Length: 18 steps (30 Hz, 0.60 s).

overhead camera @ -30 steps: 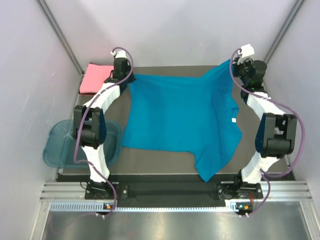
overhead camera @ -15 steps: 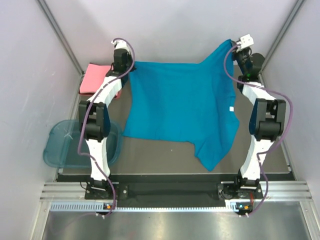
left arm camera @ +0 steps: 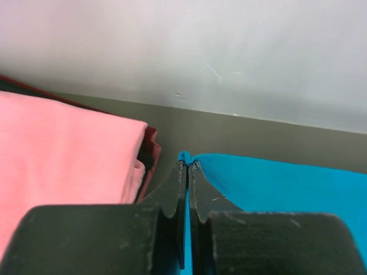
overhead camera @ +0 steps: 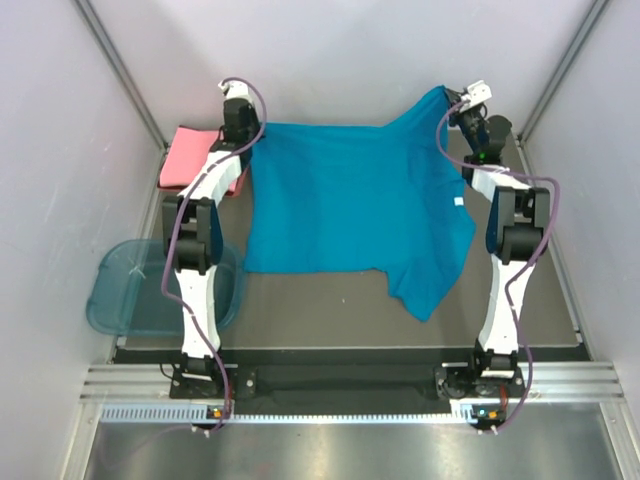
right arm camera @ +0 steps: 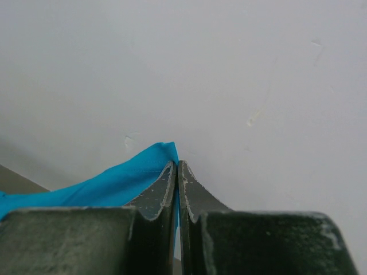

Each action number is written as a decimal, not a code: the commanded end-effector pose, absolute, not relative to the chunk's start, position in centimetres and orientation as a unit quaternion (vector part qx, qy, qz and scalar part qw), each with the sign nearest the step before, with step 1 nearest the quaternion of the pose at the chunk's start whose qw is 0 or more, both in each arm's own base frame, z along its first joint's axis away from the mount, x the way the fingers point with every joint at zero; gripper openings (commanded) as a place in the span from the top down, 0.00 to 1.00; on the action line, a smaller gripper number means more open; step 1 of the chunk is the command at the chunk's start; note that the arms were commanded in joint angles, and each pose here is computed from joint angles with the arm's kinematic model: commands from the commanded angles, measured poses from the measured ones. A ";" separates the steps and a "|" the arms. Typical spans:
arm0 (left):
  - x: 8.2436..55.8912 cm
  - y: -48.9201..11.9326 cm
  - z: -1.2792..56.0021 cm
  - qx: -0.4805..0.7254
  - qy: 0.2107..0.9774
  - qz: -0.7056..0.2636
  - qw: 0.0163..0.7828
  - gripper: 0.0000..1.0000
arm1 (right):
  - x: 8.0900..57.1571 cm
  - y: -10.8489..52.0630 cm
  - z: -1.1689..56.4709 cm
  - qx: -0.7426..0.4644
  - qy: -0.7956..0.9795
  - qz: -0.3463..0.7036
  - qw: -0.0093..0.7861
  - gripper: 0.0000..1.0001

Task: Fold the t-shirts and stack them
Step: Fold the tshirt

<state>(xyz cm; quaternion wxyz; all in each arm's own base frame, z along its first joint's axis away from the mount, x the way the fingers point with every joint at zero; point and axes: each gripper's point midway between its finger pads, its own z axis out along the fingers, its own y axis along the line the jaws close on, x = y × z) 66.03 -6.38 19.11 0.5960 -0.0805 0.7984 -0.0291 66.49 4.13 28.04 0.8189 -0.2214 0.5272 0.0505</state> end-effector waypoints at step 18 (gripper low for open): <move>64.3 -7.3 21.8 0.019 0.801 -0.123 0.586 1.00 | 61.4 2.5 31.6 -0.186 0.488 0.076 0.850 1.00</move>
